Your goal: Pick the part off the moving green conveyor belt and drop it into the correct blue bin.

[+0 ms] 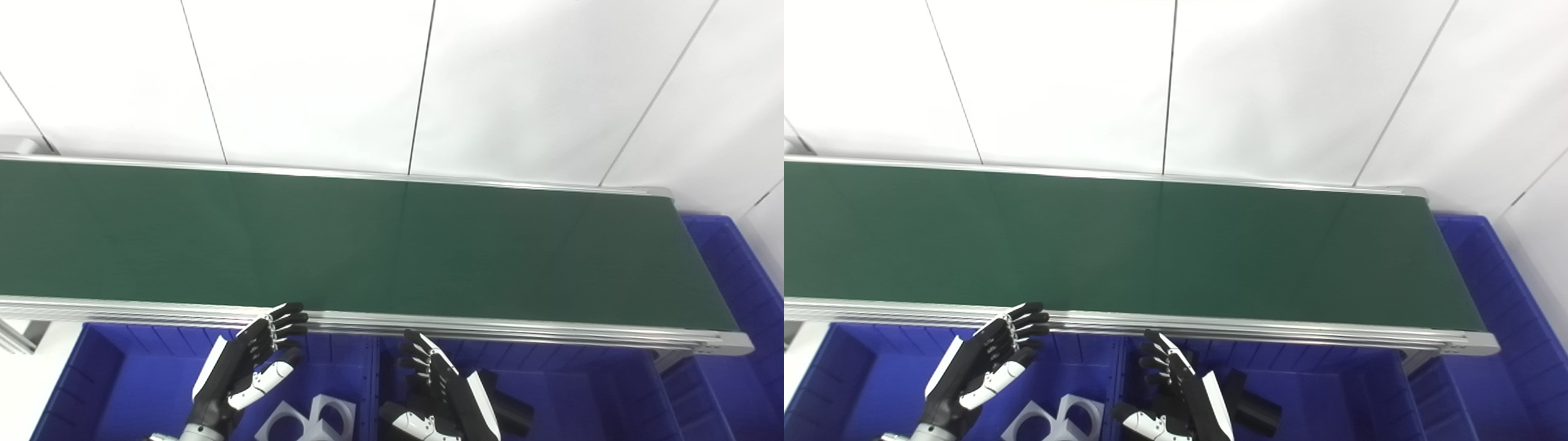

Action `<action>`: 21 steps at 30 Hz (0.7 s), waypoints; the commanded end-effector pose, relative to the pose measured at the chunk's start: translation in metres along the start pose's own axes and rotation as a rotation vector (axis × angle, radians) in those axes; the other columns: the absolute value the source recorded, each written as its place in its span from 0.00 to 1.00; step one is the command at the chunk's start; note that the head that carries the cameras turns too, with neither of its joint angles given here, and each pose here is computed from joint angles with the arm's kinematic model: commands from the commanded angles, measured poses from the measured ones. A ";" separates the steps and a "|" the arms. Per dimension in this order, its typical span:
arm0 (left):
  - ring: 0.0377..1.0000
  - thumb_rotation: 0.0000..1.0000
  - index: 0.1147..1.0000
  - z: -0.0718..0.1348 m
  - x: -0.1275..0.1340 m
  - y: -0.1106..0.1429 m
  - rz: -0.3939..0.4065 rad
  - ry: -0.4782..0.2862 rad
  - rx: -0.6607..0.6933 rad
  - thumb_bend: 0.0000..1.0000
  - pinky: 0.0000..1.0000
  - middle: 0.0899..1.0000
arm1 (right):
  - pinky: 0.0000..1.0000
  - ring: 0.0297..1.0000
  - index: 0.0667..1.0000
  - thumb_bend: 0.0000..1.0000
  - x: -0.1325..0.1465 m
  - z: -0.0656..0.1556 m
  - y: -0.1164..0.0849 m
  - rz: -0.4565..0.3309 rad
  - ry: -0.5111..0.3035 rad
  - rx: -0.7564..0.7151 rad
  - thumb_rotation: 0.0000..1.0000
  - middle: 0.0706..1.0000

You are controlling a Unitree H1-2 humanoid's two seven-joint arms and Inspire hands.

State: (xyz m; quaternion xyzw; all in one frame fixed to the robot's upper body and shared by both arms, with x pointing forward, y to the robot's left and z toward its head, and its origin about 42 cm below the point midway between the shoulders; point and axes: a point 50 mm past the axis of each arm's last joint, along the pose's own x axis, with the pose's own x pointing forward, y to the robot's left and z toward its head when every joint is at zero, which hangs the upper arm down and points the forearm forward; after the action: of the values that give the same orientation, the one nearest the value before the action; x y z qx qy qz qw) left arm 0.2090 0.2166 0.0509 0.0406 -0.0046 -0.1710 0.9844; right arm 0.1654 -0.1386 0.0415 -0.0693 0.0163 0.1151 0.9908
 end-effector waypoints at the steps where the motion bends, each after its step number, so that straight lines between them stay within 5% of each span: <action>1: 0.77 0.51 0.81 0.014 0.001 0.000 -0.057 -0.052 0.034 0.71 0.70 0.80 | 0.70 0.78 0.88 0.67 0.006 0.013 0.001 -0.024 -0.036 0.011 0.47 0.82; 21: 0.79 0.54 0.85 0.031 -0.001 0.004 -0.110 -0.060 0.010 0.84 0.69 0.82 | 0.68 0.76 0.87 0.71 0.013 0.028 -0.004 -0.042 -0.048 0.006 0.54 0.81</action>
State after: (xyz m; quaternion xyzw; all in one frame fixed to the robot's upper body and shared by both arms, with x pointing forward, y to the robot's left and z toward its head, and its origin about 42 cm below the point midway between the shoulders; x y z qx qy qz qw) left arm 0.2071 0.2208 0.0719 0.0424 -0.0124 -0.2220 0.9740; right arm 0.1763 -0.1378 0.0579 -0.0707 0.0080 0.1022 0.9922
